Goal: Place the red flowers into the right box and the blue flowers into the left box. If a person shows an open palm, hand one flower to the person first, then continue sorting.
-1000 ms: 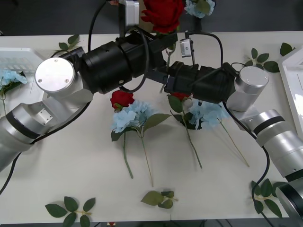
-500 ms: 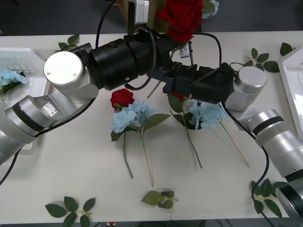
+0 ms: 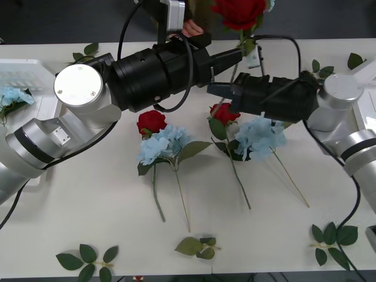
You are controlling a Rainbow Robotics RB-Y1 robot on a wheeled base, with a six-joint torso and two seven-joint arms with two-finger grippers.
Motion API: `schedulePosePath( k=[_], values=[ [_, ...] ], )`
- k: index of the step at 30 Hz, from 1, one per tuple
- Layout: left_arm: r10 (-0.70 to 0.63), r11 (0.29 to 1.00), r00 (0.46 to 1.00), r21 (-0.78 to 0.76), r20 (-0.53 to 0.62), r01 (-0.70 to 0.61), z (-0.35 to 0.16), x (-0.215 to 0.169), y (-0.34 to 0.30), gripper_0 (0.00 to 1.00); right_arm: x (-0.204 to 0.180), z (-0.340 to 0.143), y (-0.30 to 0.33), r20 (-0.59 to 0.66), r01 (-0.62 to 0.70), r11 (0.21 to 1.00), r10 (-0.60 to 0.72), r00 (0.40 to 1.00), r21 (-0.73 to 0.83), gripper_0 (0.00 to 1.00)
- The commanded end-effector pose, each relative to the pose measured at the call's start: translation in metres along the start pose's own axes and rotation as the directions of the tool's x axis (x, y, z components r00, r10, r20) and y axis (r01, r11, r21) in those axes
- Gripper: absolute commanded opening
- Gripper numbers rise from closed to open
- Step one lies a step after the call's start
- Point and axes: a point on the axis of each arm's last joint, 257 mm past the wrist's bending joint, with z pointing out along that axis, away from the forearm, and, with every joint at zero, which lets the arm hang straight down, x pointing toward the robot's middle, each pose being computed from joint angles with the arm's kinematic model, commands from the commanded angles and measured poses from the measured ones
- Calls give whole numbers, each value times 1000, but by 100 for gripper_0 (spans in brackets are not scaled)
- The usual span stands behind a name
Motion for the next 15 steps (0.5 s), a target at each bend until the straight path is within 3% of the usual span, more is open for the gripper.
schedulePosePath(
  k=[1,4,7,11,15],
  values=[
    [132,991,991,-18,7,-131,-10,-30,14,100,-44,-67,-37,-52,193,976,-189,981,101,0],
    [130,991,991,-40,10,-130,-20,-41,27,100,-50,-101,-55,-118,255,956,-239,964,146,0],
    [97,993,995,-64,7,-96,-38,-53,43,100,-57,-129,-63,-155,222,959,-196,968,177,0],
    [-64,995,998,-79,7,65,-67,-60,55,100,-61,-130,-63,-145,202,963,-177,974,180,0],
    [-103,990,993,-97,-60,97,-98,-45,69,100,-61,-125,-63,-130,188,965,-166,978,184,0]
  ],
)
